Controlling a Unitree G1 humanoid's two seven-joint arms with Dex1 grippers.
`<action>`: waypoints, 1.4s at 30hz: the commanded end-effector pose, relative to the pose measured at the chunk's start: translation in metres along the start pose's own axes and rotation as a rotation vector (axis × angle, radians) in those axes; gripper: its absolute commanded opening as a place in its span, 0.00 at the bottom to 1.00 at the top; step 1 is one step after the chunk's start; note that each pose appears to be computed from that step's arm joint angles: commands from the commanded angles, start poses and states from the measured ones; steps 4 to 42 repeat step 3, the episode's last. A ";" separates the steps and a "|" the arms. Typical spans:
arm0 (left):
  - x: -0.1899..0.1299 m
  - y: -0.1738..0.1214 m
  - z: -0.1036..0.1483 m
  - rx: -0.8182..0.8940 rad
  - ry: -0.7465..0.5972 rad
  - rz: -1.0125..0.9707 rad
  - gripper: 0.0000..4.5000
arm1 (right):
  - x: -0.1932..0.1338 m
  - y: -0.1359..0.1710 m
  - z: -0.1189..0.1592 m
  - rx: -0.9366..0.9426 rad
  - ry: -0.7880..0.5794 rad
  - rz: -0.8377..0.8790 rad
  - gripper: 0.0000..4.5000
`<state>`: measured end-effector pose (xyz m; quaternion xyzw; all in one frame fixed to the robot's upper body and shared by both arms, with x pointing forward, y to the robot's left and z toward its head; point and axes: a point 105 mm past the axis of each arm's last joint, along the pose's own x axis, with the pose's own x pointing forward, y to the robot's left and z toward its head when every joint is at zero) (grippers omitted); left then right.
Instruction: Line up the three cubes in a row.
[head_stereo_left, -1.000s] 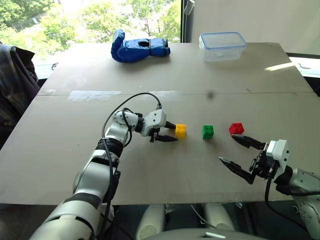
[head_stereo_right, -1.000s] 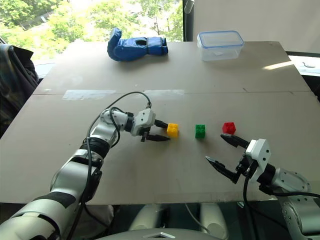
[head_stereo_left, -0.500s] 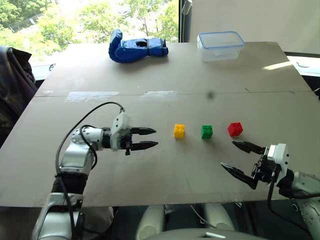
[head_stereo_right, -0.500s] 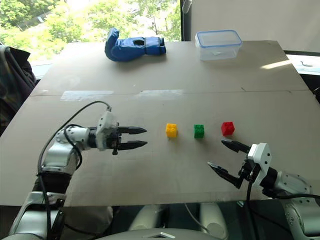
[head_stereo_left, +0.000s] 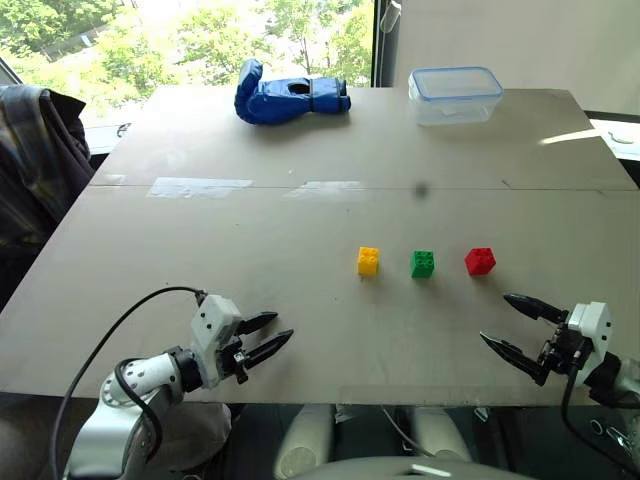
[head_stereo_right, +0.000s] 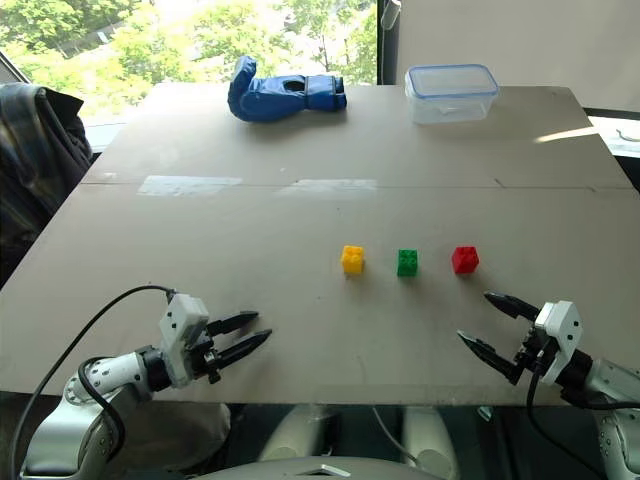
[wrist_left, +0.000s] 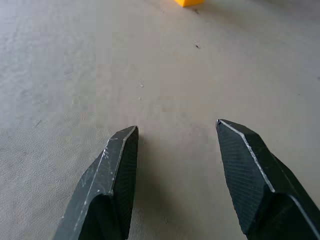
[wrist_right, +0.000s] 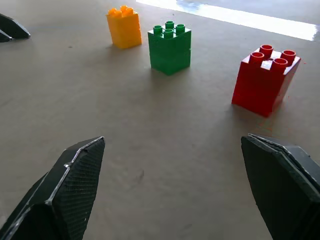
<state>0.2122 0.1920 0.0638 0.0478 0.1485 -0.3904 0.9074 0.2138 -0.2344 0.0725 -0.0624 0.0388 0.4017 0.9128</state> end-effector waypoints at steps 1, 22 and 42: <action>0.000 -0.001 0.004 0.023 0.003 0.034 0.55 | -0.007 -0.006 0.007 -0.057 -0.007 -0.004 1.00; 0.001 -0.001 0.002 0.041 0.018 0.031 0.55 | -0.007 -0.008 0.007 -0.059 -0.009 -0.006 1.00; 0.001 -0.001 0.002 0.041 0.018 0.031 0.55 | -0.007 -0.008 0.007 -0.059 -0.009 -0.006 1.00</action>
